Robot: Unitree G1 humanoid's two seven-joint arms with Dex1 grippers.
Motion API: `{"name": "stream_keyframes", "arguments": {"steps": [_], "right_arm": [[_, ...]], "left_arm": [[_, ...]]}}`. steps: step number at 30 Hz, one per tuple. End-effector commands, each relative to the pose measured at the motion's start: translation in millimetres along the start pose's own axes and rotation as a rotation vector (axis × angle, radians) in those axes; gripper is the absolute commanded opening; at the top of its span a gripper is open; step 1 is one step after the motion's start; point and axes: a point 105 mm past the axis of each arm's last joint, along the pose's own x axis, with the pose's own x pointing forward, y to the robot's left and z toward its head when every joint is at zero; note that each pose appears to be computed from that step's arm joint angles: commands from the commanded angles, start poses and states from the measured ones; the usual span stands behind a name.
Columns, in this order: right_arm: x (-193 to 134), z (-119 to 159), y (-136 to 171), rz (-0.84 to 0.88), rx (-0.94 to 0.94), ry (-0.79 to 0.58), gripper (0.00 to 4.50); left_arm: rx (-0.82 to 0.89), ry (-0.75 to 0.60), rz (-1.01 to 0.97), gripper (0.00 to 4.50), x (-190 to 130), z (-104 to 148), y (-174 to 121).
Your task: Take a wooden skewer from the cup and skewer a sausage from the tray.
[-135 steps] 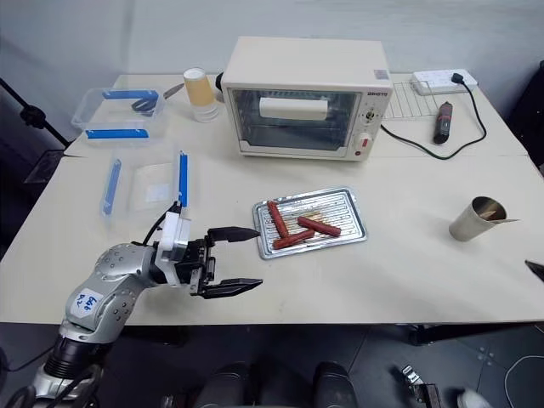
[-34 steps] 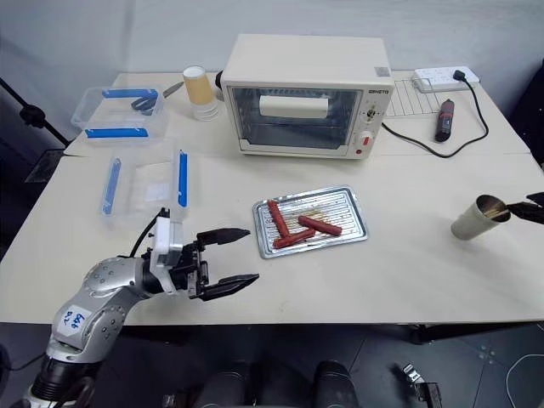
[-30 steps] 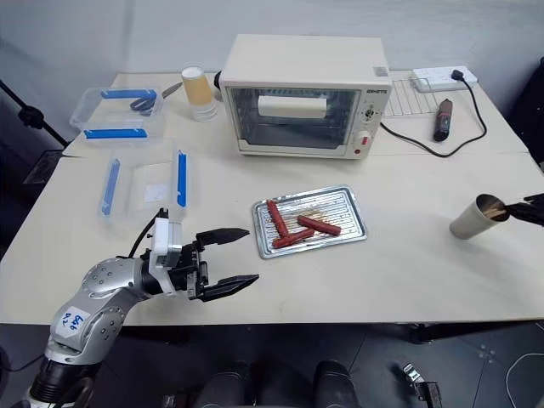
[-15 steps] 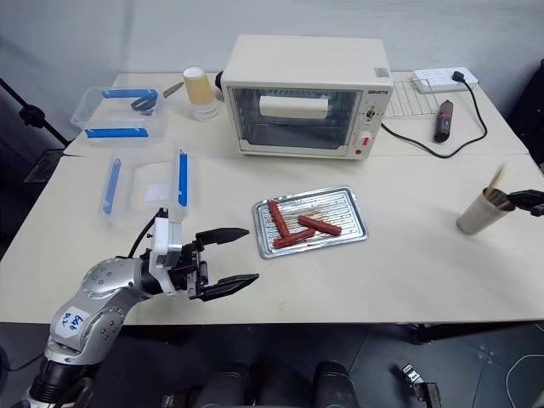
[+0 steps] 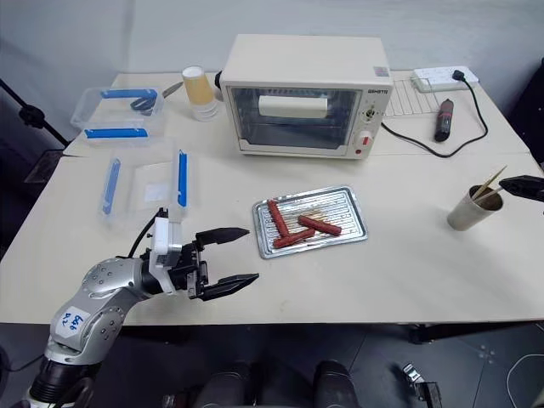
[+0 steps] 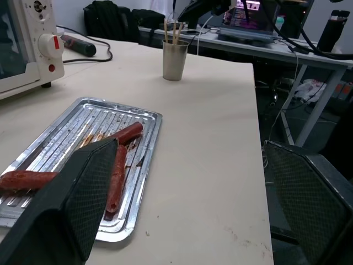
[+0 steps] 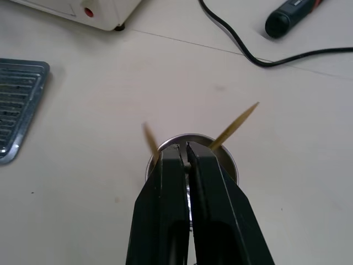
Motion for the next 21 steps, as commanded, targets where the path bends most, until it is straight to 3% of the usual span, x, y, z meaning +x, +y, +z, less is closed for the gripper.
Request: {"name": "stream_keyframes", "arguments": {"steps": [1,6,11,17,21], "right_arm": [[-29,33,7,0.028,-0.072,-0.035,0.03],[-49,54,18,0.057,-0.137,-0.020,0.03],[-64,88,33,0.088,-0.177,-0.104,0.03],[-50,109,68,0.297,-0.121,-0.209,0.03],[-28,105,95,0.480,-0.048,-0.227,0.03]], "left_arm": [[0.027,-0.026,-0.003,4.50,-2,7,0],[0.026,-0.027,-0.004,4.50,-3,6,1],[0.018,-0.056,-0.010,4.50,0,9,4],[-0.033,-0.181,-0.012,4.50,9,27,12],[0.005,-0.232,0.008,4.50,22,34,22]]}}
